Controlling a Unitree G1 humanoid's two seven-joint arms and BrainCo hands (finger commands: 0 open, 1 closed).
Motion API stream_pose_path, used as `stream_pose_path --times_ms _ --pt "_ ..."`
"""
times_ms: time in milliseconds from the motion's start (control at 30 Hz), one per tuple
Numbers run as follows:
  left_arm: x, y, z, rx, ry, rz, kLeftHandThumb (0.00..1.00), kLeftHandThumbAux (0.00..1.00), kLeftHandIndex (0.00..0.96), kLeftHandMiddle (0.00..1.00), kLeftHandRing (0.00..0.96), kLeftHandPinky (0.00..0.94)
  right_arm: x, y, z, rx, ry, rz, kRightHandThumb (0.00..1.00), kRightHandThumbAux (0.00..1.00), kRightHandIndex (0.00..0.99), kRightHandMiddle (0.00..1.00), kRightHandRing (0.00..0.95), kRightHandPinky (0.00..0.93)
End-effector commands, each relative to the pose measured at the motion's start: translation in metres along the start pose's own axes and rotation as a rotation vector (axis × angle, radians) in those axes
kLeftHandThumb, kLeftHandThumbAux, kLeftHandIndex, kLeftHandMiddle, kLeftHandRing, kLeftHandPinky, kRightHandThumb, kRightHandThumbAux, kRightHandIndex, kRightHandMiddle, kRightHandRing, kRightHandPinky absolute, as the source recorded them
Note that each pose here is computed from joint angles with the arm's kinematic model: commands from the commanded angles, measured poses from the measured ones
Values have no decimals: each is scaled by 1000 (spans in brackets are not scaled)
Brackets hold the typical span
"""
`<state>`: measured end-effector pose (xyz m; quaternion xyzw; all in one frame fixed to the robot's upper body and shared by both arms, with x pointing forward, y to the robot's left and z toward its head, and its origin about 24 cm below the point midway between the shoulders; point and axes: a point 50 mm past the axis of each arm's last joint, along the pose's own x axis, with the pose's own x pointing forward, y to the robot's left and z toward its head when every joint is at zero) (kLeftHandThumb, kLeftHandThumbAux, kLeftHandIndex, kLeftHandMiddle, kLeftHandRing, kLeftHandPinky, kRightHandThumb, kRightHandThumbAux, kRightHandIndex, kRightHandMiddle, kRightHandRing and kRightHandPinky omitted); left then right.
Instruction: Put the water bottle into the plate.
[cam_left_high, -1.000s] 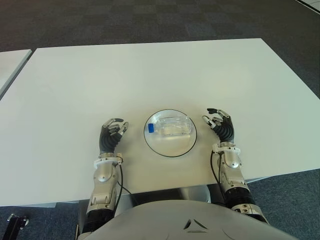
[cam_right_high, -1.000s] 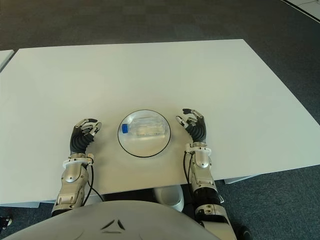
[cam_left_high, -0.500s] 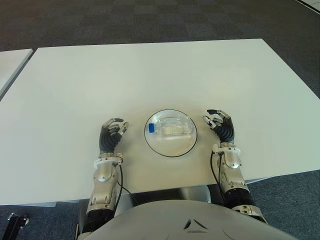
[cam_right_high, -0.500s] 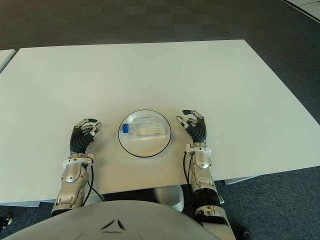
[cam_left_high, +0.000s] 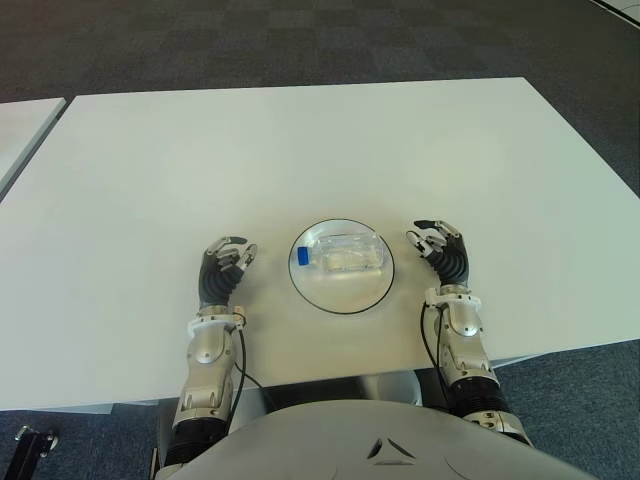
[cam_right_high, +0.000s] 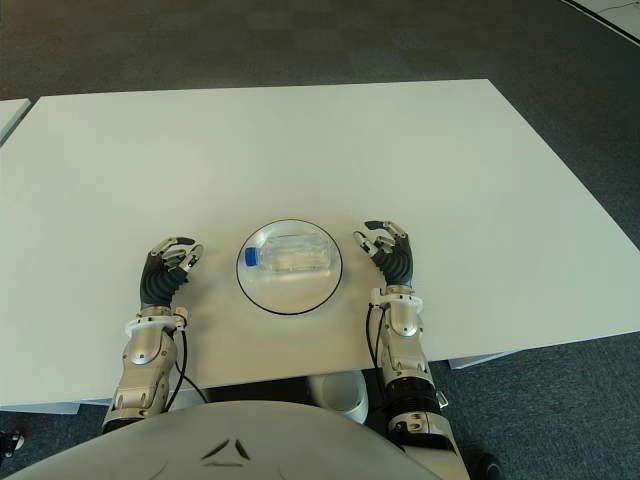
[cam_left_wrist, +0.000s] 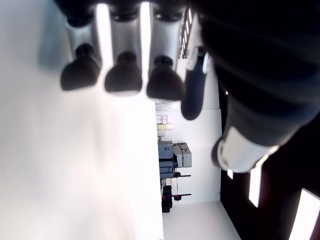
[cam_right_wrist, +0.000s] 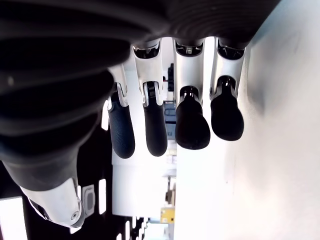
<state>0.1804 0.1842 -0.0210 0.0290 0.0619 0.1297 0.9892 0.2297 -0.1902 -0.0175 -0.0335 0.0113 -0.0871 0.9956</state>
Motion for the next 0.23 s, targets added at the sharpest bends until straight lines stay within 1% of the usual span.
stream_pose_path --times_ms 33,233 --pt "1 1 -4 10 24 3 701 721 436 848 845 804 -5 0 -12 -17 116 25 701 730 439 762 743 698" --pt "0 1 -4 6 20 1 701 721 436 849 845 804 -5 -1 -12 -42 162 54 703 730 439 748 728 692"
